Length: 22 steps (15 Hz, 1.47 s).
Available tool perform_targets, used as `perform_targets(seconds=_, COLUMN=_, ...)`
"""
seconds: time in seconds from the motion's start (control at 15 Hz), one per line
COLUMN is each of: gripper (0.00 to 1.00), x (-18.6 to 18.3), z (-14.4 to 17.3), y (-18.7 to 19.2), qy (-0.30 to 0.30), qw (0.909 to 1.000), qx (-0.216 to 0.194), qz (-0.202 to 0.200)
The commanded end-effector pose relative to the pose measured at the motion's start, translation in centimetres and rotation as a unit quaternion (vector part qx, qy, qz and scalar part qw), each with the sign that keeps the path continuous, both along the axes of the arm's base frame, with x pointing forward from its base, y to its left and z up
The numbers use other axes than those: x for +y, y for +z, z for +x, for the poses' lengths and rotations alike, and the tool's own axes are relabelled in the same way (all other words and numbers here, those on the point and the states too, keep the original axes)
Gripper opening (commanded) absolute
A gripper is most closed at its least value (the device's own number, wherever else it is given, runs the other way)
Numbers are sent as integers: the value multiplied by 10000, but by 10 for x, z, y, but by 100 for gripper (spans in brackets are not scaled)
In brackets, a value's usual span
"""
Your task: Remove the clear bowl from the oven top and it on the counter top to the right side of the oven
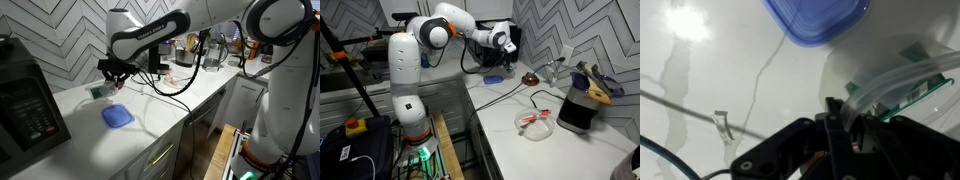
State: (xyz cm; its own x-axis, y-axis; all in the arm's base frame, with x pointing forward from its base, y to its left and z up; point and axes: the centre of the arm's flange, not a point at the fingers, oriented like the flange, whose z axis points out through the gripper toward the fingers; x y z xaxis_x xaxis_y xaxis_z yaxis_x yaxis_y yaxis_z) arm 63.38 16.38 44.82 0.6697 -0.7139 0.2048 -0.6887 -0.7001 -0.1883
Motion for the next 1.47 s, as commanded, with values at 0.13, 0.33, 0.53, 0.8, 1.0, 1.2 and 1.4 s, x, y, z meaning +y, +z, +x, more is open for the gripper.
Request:
perform_targets(seconds=0.13, gripper=2, x=2, z=2, y=-6, qy=-19, qw=10000, qx=22, qz=9)
perform_targets(seconds=0.33, gripper=2, x=8, z=20, y=-17, qy=419, qw=9957, qx=-605, qz=-554)
perform_targets(seconds=0.53, gripper=2, x=5, z=36, y=-28, qy=802, qw=9902, qx=-910, qz=-692)
perform_targets(seconds=0.8, gripper=2, x=7, z=58, y=-31, qy=1631, qw=9755, qx=-1448, qz=-292)
perform_targets(seconds=1.0, gripper=2, x=2, z=68, y=-37, qy=1971, qw=9698, qx=-1438, qz=6)
perform_targets(seconds=1.2, gripper=2, x=-1, z=69, y=-51, qy=2520, qw=9599, qx=-1218, qz=151)
perform_targets(seconds=1.4, gripper=2, x=-6, z=68, y=-60, qy=2841, qw=9514, qx=-1186, qz=62)
